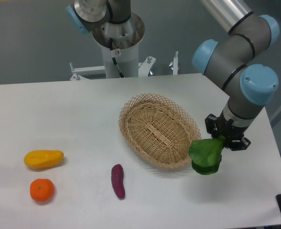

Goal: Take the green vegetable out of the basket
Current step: 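Lift the bok choy out of the basket and carry it beside the basket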

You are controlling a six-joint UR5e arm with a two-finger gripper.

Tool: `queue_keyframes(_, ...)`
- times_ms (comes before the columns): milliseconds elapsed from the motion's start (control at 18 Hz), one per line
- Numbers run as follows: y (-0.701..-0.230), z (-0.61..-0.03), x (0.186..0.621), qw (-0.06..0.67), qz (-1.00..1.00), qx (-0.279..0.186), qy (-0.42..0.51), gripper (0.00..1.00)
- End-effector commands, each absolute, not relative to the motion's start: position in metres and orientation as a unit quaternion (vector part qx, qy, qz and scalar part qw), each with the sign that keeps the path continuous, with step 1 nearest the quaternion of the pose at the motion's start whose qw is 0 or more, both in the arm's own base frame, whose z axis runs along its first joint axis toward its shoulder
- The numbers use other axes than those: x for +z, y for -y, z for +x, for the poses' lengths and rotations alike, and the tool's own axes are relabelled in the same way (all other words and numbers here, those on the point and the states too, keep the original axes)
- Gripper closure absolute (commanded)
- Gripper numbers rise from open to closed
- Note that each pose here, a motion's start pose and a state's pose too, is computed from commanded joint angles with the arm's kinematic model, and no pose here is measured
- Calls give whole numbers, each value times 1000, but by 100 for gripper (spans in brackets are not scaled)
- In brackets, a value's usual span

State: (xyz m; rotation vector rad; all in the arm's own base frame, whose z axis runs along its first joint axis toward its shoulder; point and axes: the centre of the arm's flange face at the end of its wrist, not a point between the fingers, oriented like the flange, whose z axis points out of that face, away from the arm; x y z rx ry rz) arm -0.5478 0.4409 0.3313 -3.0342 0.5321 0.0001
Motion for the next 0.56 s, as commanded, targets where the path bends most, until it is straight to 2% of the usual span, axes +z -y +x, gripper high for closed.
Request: queue_keyframes(556, -442, -545, 330, 28, -984, -1, -175, 85)
